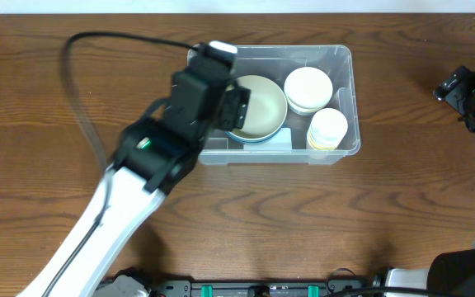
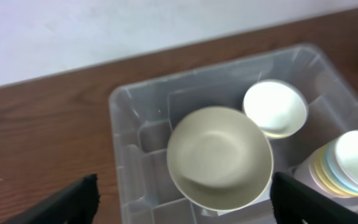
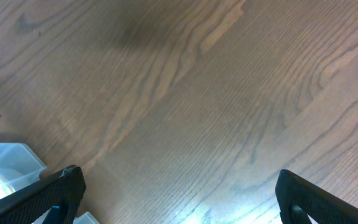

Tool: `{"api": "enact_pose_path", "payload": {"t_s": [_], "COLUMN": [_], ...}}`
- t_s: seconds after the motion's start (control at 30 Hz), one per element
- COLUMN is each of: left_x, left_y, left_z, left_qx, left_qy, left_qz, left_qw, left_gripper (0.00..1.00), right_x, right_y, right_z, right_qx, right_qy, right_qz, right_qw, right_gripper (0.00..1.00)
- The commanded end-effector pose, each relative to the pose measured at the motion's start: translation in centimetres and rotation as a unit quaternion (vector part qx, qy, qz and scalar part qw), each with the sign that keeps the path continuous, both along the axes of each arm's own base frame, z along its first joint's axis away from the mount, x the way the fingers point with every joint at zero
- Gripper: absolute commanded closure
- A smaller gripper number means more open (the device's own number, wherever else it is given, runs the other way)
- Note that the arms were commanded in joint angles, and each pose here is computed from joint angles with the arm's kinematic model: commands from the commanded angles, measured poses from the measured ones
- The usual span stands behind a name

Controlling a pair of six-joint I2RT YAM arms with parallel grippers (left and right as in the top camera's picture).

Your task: Pack container

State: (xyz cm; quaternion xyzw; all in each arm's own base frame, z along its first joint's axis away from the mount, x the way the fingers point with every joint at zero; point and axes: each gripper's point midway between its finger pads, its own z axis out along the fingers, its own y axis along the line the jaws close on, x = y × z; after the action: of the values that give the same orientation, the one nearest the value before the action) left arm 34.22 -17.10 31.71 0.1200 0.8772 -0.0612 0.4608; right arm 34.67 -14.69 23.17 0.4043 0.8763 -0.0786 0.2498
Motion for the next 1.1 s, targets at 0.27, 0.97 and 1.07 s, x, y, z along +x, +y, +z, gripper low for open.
{"api": "enact_pose_path", "payload": {"t_s": [0.27,0.97,1.07], "left_x": [-8.6,-19.8,-20.8], "left_y": [6.9,17.2,17.5], "left_z": [4.5,2.8,3.5], "left_qx": [-0.004,0.01,-0.037], "left_qy": [-0.02,-0.014,-0.067], "left_qz": [0.03,0.129,0.139], "left_qw": [0.999,0.992,0.987], "left_gripper": [0.02,0.02,0.02], "right_x": [0.0,0.0,0.0], "right_y": [-0.3,-0.4,-0.4], "right_z": [0.4,0.4,0.4], "right_qx": [-0.008,-0.008,-0.008], "right_qy": [-0.001,-0.001,-0.001], "right_qz": [0.0,0.0,0.0], "right_qw": [1.0,1.0,1.0], "right_gripper": [0.01,0.01,0.01]}}
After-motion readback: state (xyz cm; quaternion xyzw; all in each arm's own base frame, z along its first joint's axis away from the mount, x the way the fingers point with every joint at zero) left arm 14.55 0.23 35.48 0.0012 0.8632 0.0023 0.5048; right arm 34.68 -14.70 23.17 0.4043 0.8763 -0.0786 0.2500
